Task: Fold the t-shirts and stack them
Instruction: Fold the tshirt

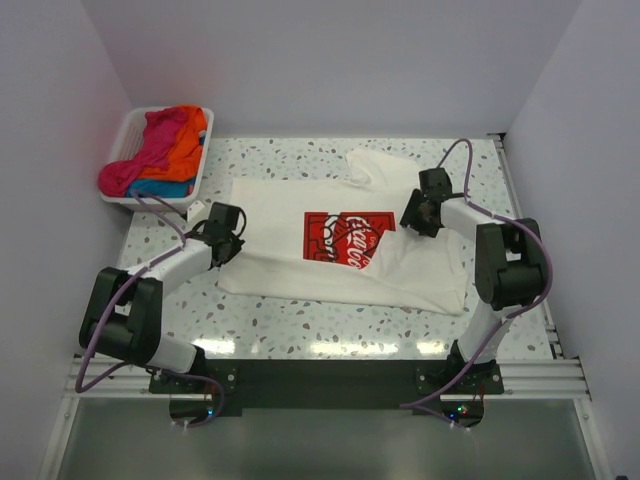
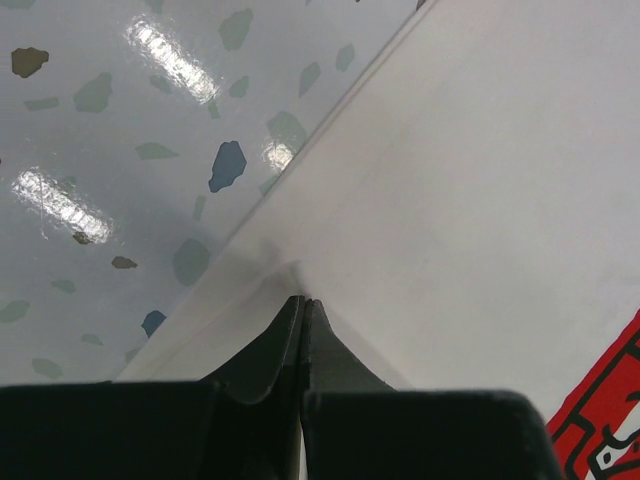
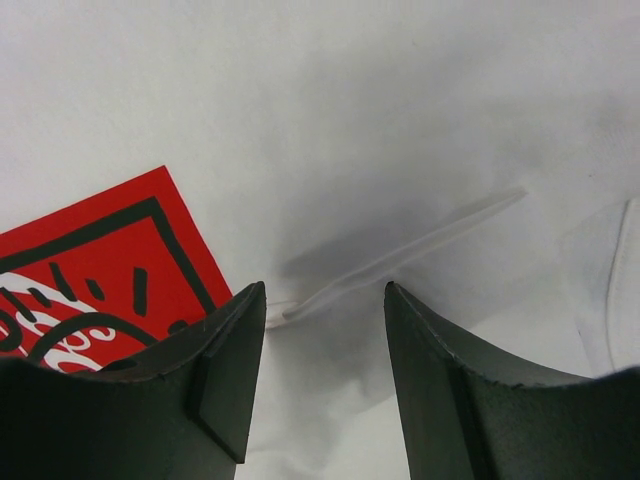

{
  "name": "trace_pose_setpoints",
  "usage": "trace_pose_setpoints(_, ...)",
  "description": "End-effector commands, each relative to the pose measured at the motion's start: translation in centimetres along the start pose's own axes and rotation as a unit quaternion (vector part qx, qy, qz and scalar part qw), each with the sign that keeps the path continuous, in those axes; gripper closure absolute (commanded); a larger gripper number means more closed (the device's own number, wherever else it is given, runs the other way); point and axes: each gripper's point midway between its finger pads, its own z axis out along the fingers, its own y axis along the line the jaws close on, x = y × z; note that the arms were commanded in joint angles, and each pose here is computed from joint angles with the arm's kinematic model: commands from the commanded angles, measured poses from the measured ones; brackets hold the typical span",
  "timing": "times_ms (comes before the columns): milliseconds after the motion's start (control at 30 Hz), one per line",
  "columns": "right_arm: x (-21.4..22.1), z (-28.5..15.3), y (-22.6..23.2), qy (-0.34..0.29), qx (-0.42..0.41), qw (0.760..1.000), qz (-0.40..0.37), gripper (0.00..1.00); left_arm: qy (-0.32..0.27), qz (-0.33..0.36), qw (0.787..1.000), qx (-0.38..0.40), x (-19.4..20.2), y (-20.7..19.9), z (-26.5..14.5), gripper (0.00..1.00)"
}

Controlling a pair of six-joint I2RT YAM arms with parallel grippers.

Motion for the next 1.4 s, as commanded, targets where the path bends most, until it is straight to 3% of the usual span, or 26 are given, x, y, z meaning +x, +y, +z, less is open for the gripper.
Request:
trace_pose_setpoints(0, -2.2, -1.8, 1.0, -0.036, -0.02, 0.999, 0.011, 0.45, -0.04, -0.016, 0.999, -0.003, -2.6, -0.5, -0.7, 1.0)
trace_pose_setpoints(367, -3.2, -2.0, 0.8, -0.051, -0.028, 0.998, 0.022, 0.45, -0.025, -0.016, 0.999, -0.018, -1.6, 1.0, 0.8, 1.0)
trace_pose_setpoints(467, -4.4, -2.9, 1.5, -0.064, -0.041, 0.997, 0.012, 0.41, -0.031, -0.008, 0.999, 0.021, -2.6, -0.8, 0.2, 0.81)
trace_pose_setpoints(500, -4.8, -3.2, 1.7, -0.069, -0.044, 0.997, 0.011, 0.41, -0.037, -0.009, 0.999, 0.034, -3.1, -1.4, -0.2, 0.64)
trace_pose_setpoints(533, -5.8, -3.8, 2.0, -0.082, -0.047, 0.995, 0.009, 0.4, -0.047, -0.012, 0.997, 0.057, -4.0, -2.4, -1.1, 0.56)
trace_pose_setpoints(600, -7.2, -4.5, 2.6, -0.099, -0.051, 0.994, 0.009, 0.39, -0.071, -0.009, 0.993, 0.091, -6.2, -4.5, -2.6, 0.44)
trace_pose_setpoints(667, -8.4, -4.9, 3.1, -0.113, -0.056, 0.992, 0.005, 0.38, -0.099, 0.0, 0.987, 0.124, -8.7, -6.9, -4.0, 0.4)
trace_pose_setpoints(867, -12.9, -4.9, 4.8, -0.157, -0.064, 0.985, -0.009, 0.36, -0.146, 0.046, 0.981, 0.121, -13.8, -12.4, -3.1, 0.39)
trace_pose_setpoints(1133, -18.2, -2.4, 7.2, -0.198, -0.086, 0.976, -0.034, 0.36, -0.164, 0.111, 0.979, 0.038, -16.2, -17.0, 5.3, 0.44)
trace_pose_setpoints(1367, -20.6, 2.1, 7.0, -0.188, -0.082, 0.977, -0.06, 0.36, -0.16, 0.144, 0.976, -0.016, -15.8, -17.8, 11.8, 0.45)
